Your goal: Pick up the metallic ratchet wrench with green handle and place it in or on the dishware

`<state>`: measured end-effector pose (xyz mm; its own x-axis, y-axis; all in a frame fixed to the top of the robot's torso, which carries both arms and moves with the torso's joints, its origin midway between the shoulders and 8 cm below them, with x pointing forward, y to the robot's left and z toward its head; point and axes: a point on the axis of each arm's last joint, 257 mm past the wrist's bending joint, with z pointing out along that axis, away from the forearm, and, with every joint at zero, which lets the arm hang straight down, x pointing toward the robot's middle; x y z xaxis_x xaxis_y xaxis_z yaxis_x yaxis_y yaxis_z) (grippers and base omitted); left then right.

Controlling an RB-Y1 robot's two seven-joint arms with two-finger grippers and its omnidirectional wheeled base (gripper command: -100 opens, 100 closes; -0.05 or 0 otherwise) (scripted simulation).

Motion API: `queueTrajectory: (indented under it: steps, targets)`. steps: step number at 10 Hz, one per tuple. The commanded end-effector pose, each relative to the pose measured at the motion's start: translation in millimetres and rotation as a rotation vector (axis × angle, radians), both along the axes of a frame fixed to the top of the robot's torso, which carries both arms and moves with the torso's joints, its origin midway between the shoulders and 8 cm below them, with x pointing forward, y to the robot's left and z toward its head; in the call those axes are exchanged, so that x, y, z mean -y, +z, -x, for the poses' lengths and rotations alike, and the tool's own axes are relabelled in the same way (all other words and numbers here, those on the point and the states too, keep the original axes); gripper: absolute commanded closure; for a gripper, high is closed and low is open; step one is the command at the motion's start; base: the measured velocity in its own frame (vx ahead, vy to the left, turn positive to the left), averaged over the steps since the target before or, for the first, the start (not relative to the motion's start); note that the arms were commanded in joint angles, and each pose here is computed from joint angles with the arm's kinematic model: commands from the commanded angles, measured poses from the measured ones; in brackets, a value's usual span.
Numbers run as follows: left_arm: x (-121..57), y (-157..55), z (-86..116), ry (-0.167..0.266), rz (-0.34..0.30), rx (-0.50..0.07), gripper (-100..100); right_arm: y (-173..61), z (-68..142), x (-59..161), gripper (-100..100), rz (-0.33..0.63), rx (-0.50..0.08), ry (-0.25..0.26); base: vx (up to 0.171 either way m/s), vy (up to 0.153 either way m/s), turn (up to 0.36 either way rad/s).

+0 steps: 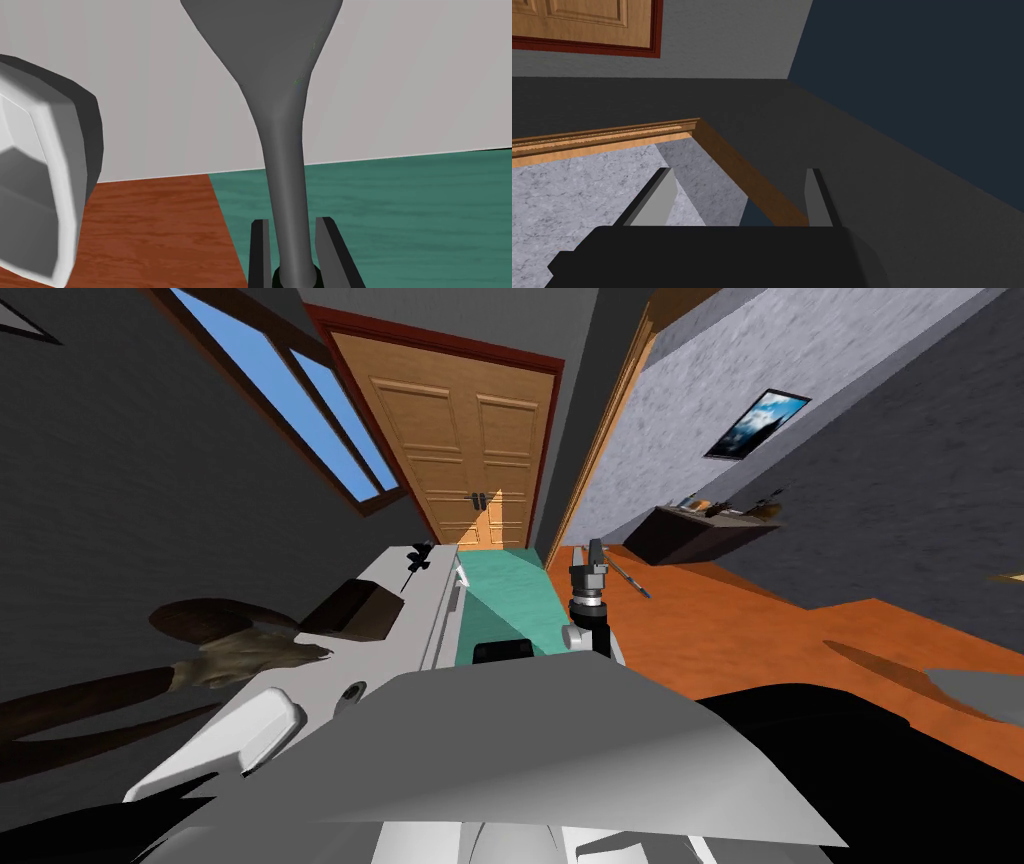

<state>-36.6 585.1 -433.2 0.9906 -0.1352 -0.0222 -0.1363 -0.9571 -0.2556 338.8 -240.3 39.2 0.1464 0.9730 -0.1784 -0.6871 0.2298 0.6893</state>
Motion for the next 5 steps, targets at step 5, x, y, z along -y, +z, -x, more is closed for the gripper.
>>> queueTrajectory:
  steps: [5]
  targets:
    - [-46.9,36,16,0.149,-0.04,-0.006,100,0,0,0,0,0.0,0.0,0.0,-0.28,0.04,-0.353]
